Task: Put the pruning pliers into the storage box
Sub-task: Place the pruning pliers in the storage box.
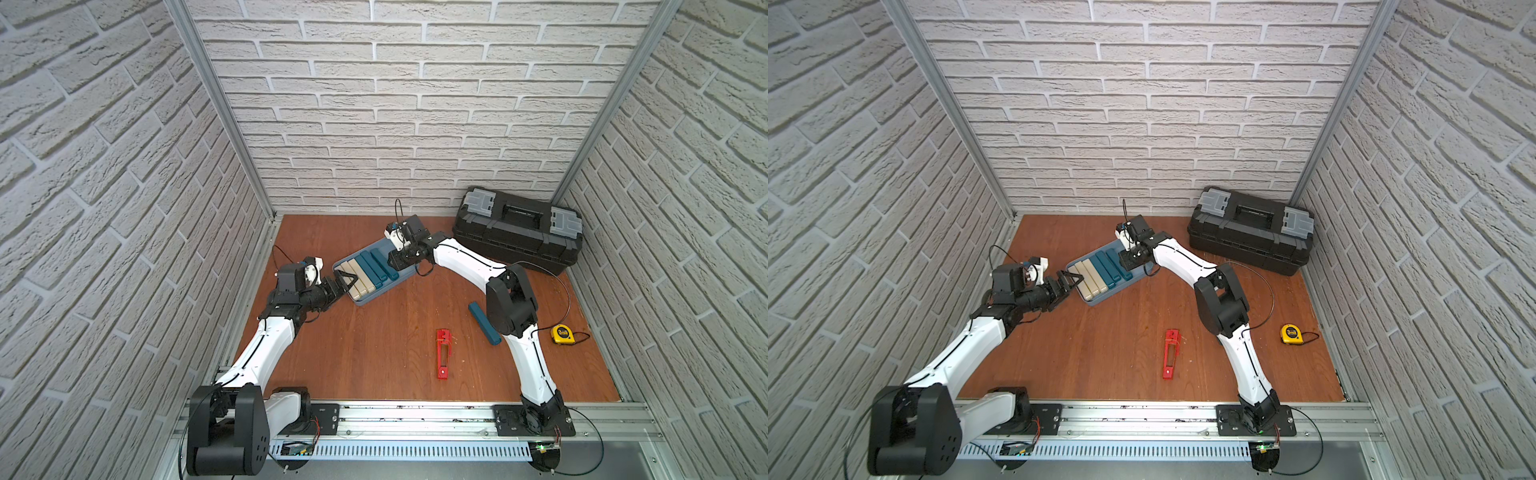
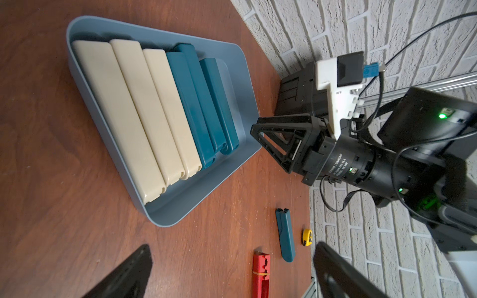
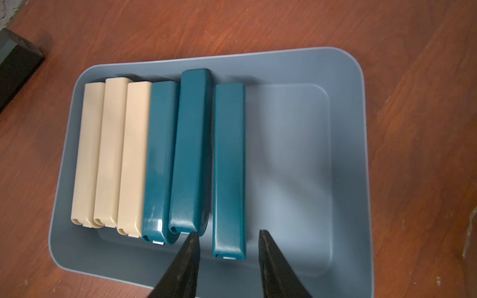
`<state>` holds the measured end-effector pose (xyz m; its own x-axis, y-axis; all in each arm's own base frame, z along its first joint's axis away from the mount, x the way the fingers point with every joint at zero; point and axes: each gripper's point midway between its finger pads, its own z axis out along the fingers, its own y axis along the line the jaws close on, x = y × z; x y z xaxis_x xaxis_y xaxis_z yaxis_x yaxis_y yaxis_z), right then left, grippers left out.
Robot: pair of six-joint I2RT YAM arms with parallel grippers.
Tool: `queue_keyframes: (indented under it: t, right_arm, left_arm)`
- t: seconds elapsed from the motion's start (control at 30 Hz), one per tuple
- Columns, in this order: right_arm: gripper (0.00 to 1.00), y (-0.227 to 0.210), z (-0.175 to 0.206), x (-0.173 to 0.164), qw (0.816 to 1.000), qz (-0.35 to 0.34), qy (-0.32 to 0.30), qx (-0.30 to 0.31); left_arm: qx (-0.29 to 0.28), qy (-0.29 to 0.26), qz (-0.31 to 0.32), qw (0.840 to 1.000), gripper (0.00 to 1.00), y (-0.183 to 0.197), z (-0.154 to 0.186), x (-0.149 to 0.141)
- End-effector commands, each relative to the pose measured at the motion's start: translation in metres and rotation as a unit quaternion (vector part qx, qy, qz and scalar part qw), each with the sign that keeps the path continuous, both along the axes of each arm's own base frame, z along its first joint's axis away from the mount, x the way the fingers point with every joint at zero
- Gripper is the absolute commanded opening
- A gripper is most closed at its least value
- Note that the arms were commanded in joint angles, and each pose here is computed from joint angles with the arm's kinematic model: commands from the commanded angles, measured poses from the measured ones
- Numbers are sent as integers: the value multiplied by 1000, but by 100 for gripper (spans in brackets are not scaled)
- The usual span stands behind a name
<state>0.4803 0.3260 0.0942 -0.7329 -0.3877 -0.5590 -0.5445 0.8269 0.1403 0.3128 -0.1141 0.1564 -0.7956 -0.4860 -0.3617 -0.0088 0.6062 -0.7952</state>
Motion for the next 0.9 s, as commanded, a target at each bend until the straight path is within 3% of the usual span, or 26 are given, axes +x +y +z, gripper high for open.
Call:
queue_keyframes:
  t: [0.0,0.07,0.4,0.87]
  right_arm:
    - [26,-2,1,16,1000,-12,-24,-10]
    - [22,-1,-4,20,1000,-14,-24,-15]
    - [25,3,-32,33,999,-13,-14,-32]
    - [25,2,-48,35,999,-12,-3,-38]
  left_arm:
    - [3,-11,1,1000,98,0,8,-2]
    - [0,-11,4,1000,98,0,10,-3]
    - [3,2,18,1000,98,4,3,-12]
    - [2,5,16,1000,98,3,0,-1]
